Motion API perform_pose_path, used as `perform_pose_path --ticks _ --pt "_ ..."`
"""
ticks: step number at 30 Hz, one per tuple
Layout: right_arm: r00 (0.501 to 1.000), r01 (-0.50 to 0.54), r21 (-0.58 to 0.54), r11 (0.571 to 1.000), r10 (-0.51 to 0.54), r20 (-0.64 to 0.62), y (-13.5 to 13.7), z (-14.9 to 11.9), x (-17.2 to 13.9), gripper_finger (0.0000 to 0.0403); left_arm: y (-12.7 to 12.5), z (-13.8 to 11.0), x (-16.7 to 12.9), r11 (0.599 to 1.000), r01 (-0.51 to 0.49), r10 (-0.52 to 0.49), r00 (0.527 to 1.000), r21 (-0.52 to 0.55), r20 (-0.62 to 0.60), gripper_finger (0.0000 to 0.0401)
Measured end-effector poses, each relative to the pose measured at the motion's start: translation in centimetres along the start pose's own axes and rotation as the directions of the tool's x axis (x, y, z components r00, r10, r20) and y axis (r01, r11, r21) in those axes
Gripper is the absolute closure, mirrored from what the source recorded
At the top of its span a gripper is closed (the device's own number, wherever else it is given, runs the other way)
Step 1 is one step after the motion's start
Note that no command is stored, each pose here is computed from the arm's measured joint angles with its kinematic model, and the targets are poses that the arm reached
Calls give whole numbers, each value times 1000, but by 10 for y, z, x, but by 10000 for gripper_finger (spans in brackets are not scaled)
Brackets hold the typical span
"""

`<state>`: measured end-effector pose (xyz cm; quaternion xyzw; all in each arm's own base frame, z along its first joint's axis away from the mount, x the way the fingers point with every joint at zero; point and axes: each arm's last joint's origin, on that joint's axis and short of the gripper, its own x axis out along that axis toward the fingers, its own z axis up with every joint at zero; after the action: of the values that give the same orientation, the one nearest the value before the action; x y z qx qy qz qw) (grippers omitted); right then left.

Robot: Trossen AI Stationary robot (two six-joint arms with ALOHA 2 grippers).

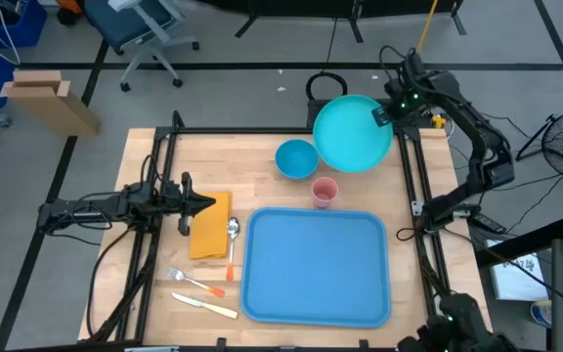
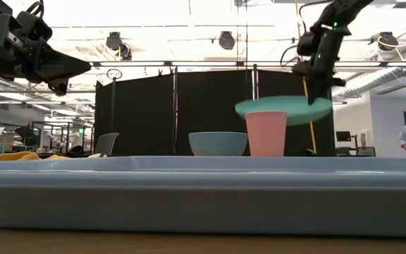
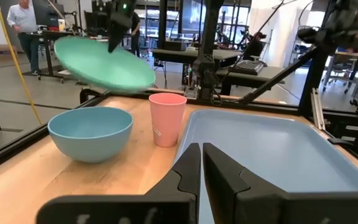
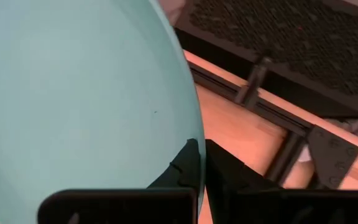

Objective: Set up tray
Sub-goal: Put the light green plate on the light blue tray

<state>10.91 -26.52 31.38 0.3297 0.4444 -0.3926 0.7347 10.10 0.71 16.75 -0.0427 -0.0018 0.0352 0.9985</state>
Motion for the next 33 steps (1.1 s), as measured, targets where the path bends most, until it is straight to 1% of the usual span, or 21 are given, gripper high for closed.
perform_pose_path --ticks 4,6,10,14,16,19,21,22,27,30,33 --pt "997 -61 -25 998 62 50 12 3 -21 402 0 0 0 1000 0 0 1000 -1 0 380" --pt "995 -81 -51 995 84 54 20 1 -32 402 0 0 0 1000 0 0 1000 -1 0 380" --pt "993 -111 -119 987 114 15 43 -7 -48 402 0 0 0 1000 0 0 1000 -2 -1 380" --pt "987 -161 -220 962 155 -44 73 -25 -61 402 0 0 0 1000 0 0 1000 -3 0 380" --pt "982 -189 -279 941 179 -61 89 -34 -68 402 0 0 0 1000 0 0 1000 -4 0 380" --pt "971 -240 -387 890 226 -82 115 -52 -80 402 0 0 0 1000 0 0 1000 -7 0 380" --pt "963 -268 -439 858 251 -97 133 -63 -86 402 0 0 0 1000 0 0 1000 -7 0 380" --pt "963 -269 -457 848 250 -102 141 -69 -88 402 0 0 0 1000 0 0 1000 -7 0 380" --pt "967 -253 -564 786 192 -166 178 -102 -90 402 0 0 0 1000 0 0 1000 -8 0 380" --pt "963 -260 -617 742 153 -222 193 -123 -79 402 0 0 0 1000 0 0 1000 -8 0 380" --pt "955 -270 -641 718 113 -276 204 -146 -63 402 0 0 0 1000 0 0 1000 -11 0 380"
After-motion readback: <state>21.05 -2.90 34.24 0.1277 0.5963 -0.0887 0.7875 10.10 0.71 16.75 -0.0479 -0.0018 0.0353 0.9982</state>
